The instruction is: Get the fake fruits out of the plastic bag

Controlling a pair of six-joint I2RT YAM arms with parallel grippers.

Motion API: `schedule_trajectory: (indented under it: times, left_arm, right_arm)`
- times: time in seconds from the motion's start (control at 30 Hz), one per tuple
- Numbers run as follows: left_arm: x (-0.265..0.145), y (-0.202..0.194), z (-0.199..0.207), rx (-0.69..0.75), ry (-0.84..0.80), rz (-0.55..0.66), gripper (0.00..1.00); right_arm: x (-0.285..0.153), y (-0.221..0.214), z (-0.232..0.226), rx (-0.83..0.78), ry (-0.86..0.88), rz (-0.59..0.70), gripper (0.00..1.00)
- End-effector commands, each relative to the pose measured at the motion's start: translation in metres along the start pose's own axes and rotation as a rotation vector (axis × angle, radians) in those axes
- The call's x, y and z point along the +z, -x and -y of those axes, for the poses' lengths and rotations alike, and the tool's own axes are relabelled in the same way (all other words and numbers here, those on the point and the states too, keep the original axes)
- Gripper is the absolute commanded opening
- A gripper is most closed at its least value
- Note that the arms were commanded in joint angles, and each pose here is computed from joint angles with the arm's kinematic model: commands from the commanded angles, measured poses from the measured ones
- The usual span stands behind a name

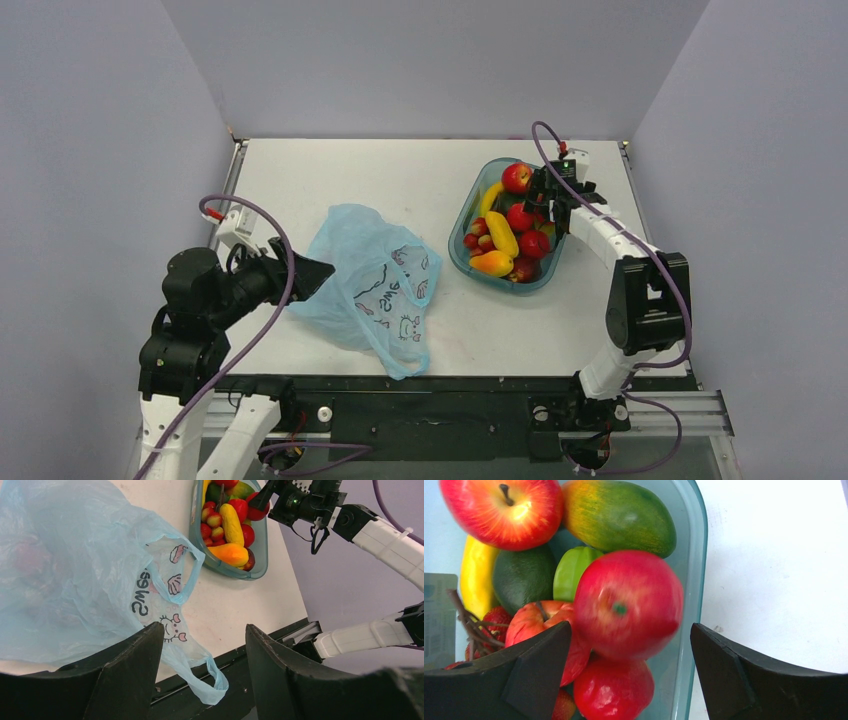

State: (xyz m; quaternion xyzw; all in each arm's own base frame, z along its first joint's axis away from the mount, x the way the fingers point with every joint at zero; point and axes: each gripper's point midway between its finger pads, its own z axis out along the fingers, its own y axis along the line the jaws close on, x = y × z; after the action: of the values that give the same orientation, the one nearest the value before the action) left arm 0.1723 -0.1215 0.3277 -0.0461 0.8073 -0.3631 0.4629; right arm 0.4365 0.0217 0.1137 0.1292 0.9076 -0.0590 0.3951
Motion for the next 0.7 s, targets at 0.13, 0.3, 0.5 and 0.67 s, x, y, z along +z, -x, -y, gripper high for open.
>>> schedule_trajectory:
  times: [0.13,0.3,0.5,0.67]
  left_arm:
    - [-0.019,0.024,0.033,0.058,-0.090,0.069,0.59]
    - [-0.036,0.037,0.051,0.082,-0.119,0.110,0.59]
    - [-0.069,0.065,0.084,0.145,-0.166,0.215,0.61]
    - [-0.089,0.087,0.097,0.210,-0.147,0.298,0.64]
  right_arm:
    - [-0.064,0.044,0.000,-0.029,-0.012,0.141,0.87]
    - [-0.124,0.050,-0.007,-0.043,0.017,0.225,0.87]
    - [-0.213,0.052,-0.012,-0.008,0.178,0.370,0.88]
    - [-0.287,0.057,0.019,0.080,0.286,0.496,0.88]
